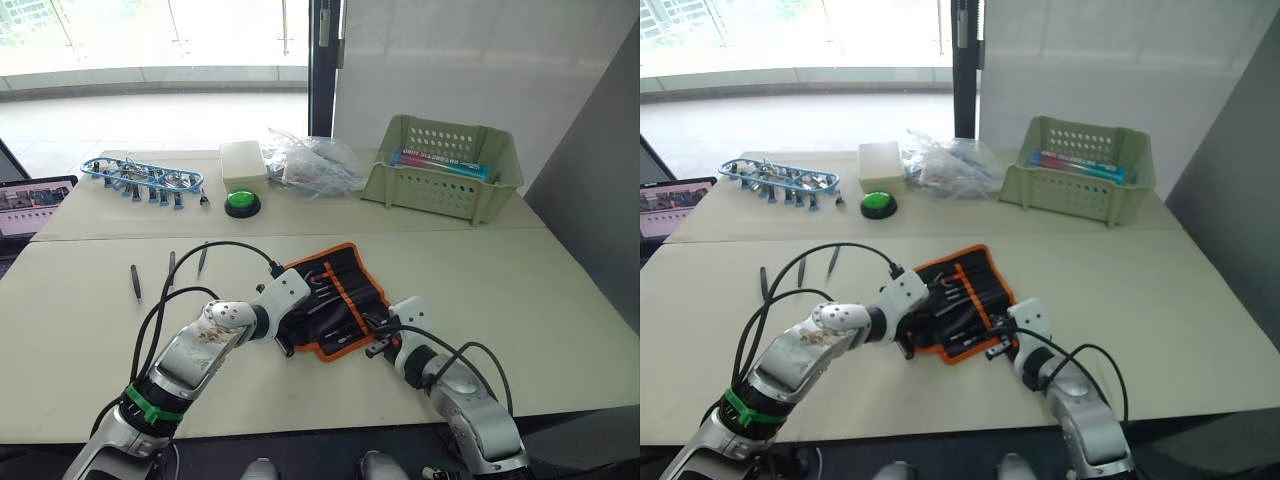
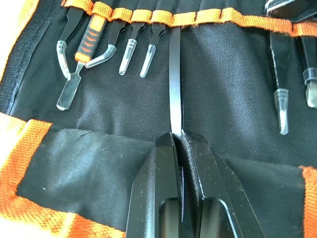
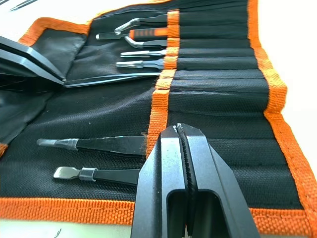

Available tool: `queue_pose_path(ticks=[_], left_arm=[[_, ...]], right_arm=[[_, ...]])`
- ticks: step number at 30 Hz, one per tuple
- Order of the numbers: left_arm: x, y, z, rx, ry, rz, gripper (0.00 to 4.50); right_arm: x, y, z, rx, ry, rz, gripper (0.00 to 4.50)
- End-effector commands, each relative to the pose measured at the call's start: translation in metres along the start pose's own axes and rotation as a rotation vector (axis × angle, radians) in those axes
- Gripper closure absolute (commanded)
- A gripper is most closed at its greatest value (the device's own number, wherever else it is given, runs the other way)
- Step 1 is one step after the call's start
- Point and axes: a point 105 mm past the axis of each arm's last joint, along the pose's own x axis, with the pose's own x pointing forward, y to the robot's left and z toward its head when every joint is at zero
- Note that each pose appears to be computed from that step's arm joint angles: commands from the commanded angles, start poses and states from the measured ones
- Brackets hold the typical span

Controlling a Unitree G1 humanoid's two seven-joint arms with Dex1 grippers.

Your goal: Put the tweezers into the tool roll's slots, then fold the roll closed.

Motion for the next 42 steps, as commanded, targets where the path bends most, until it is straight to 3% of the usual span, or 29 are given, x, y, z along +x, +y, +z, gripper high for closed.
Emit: queue_pose_path(ticks=[1, 9, 22, 34, 42], left_arm=[[-0.006, 0.001, 0.011, 0.069, -0.04, -0.022, 4.47], [-0.016, 0.001, 0.007, 0.143, -0.035, -0.058, 4.47], [-0.003, 0.017, 0.007, 0.231, -0.004, -0.039, 4.47], [0.004, 0.018, 0.014, 0.293, -0.01, -0.058, 4.47], [0.014, 0.015, 0.015, 0.338, -0.013, -0.099, 4.47]], right_arm=[[-0.001, 0.011, -0.028, 0.046, 0.109, 0.032, 4.5], [-0.001, 0.012, -0.03, 0.051, 0.113, 0.03, 4.5], [-0.002, 0.013, -0.033, 0.053, 0.142, 0.023, 4.5], [-0.014, 0.023, -0.074, 0.08, 0.45, -0.027, 4.5], [-0.011, 0.034, -0.073, 0.111, 0.463, -0.023, 4.5]])
